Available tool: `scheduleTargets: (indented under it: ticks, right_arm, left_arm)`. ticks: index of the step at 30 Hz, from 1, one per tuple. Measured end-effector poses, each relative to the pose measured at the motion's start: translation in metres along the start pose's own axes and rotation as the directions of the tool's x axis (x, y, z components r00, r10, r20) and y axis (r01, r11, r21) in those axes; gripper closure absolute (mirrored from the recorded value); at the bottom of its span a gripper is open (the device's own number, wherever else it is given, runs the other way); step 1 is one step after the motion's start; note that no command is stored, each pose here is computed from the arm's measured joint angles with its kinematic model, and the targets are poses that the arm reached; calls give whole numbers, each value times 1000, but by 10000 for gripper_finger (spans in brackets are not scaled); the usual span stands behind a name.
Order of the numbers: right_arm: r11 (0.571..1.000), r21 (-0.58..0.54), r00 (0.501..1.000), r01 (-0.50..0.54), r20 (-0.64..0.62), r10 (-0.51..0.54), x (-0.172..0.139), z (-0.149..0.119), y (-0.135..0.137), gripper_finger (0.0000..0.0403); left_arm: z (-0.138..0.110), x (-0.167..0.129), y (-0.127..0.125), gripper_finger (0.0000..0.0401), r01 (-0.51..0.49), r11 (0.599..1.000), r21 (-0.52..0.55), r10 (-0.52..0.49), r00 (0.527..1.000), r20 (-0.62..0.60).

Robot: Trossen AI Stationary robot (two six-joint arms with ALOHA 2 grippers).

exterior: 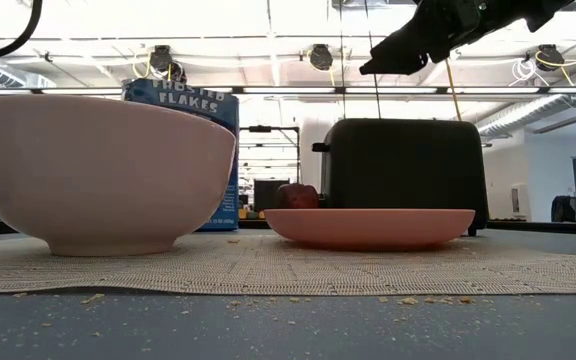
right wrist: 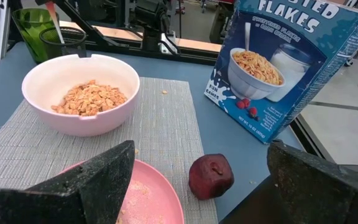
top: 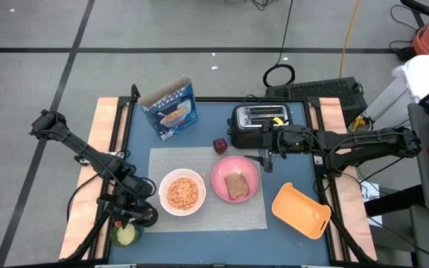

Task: Arrange a breakfast setting
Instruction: Put the orange spoon on the mat

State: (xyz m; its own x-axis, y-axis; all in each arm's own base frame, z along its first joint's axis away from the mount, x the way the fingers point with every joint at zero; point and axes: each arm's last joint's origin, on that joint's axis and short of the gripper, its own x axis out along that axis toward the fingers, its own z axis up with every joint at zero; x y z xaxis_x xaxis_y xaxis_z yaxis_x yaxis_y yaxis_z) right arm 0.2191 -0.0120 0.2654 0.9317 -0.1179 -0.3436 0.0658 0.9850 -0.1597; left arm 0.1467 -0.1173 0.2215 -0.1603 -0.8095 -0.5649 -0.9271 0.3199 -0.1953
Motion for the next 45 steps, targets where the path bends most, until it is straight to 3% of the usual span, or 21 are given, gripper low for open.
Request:
scheduleTargets:
  ticks: [8,28,45]
  right_arm:
    - [1000,0,1000,0,0,0,0,0,0,51]
    - [1000,0,1000,0,0,0,0,0,0,51]
    - [1000,0,1000,0,1,0,0,0,0,51]
  left_arm:
    - [0,0,0,308,-1,1000,7,1,1000,-2]
    - [-3,0,-8,309,58,992,112,-55,998,-24]
    - [-3,0,-8,309,61,991,116,-58,998,-26]
